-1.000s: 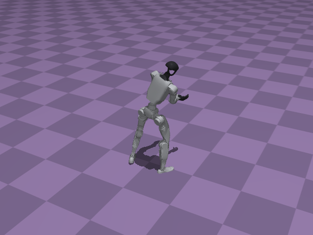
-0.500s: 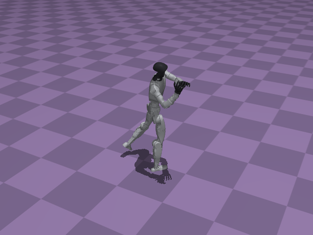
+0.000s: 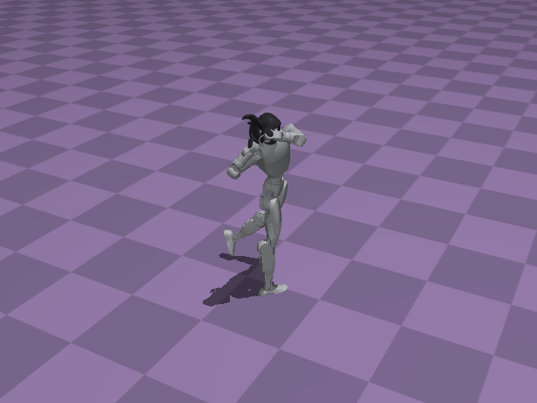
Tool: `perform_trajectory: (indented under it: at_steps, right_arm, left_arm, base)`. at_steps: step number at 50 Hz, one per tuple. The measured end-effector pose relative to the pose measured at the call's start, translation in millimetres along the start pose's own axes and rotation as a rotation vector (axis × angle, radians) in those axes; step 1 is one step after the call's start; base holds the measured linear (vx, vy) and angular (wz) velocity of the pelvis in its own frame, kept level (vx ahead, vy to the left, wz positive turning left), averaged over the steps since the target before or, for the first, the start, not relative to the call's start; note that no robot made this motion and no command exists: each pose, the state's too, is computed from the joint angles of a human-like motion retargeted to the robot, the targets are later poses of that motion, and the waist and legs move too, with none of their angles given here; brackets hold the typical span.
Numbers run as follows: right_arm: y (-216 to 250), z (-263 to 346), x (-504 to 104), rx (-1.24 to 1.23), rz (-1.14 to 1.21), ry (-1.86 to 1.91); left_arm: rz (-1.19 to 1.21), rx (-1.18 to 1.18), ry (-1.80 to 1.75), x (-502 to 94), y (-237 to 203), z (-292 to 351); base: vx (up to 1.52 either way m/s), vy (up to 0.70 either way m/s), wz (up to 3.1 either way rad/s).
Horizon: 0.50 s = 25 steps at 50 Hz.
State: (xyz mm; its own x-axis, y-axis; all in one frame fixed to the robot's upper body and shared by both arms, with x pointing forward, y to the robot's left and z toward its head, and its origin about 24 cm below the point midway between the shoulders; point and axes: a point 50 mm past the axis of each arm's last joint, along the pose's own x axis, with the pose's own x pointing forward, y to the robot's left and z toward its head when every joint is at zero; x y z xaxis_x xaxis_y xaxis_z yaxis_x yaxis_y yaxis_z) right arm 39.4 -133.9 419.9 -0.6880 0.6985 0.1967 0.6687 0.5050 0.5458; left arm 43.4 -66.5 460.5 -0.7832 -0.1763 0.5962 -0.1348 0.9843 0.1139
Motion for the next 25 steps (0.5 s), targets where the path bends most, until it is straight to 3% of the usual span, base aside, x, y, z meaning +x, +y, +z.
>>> perform_trajectory:
  at_steps: [8, 17, 20, 22, 25]
  right_arm:
    - [-1, -5, -4, -0.024, -0.029, 0.039]
    - [-6, -18, -57, -0.037, -0.325, 0.632]
    - [-1, -13, -94, -0.065, -0.446, 0.946]
    - [4, 0, -133, -0.065, -0.471, 1.226]
    - [7, 46, -209, -0.293, -0.419, 1.694]
  left_arm:
    - [-0.089, -0.016, -0.027, -1, -9, 2]
    - [-0.267, 0.081, -0.014, -7, -30, -15]
    - [-0.423, 0.074, 0.053, -29, -50, -23]
    - [-0.666, 0.070, 0.125, -60, -68, -34]
    - [-1.060, -0.027, 0.296, -120, -108, -34]
  base:
    - [-0.02, 0.06, -0.12]
    - [-0.31, 0.02, 0.04]
    - [-0.38, 0.16, 1.96]
    - [-0.36, 0.12, 3.22]
    - [-0.31, 0.07, 4.10]
